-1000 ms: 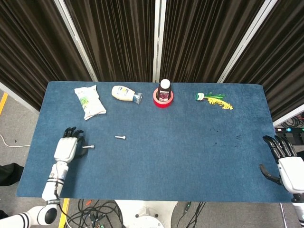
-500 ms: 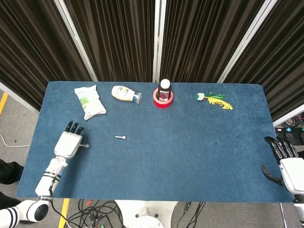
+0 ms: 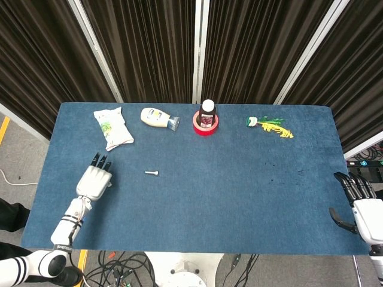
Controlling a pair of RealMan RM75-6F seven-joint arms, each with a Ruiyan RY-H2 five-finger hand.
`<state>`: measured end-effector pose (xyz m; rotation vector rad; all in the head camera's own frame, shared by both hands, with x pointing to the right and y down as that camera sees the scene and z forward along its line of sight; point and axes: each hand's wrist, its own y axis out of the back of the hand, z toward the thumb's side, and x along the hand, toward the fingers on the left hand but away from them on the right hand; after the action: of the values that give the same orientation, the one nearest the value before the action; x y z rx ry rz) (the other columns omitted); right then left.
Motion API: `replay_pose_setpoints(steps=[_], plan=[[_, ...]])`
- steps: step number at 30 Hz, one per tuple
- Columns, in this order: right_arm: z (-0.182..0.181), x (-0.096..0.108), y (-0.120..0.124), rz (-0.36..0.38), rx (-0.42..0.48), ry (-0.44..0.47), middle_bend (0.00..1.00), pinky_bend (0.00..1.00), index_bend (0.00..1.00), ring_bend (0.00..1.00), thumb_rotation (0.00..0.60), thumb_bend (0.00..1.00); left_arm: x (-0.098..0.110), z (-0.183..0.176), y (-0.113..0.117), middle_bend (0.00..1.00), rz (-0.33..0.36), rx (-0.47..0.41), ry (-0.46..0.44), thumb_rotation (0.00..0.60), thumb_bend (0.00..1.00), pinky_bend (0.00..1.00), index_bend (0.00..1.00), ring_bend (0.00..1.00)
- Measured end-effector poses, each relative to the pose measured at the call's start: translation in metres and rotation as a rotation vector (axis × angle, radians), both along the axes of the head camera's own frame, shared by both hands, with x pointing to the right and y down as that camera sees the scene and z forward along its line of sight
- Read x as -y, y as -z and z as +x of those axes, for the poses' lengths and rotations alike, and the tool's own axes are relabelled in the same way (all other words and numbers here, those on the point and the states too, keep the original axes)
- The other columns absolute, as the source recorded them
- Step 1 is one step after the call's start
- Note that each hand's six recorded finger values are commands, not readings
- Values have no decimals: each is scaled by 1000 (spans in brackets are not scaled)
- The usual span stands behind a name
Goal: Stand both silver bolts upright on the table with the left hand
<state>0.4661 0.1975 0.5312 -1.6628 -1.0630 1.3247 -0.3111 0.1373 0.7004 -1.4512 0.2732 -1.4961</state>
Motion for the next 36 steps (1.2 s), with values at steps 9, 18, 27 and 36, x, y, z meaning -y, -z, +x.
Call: replay_pose_setpoints(steps=[9,18,27,36], plan=[[0,0,0,0,0,0,100,0,26,0,600,268,-2,0,0,195,-5,1,0,600,424,0,433,60],[0,0,1,0,-4,1,100,0,26,0,600,269,-1,12,18,183,17,-77,23,600,375,0,331,35],[-1,0,9,14,-12,8,100,0,26,0,600,268,22,46,25,184,19,-441,205,600,295,4,353,35],[-2,-2,8,10,-13,8,100,0,26,0,600,268,45,79,-17,184,-23,-508,239,600,187,3,418,35]])
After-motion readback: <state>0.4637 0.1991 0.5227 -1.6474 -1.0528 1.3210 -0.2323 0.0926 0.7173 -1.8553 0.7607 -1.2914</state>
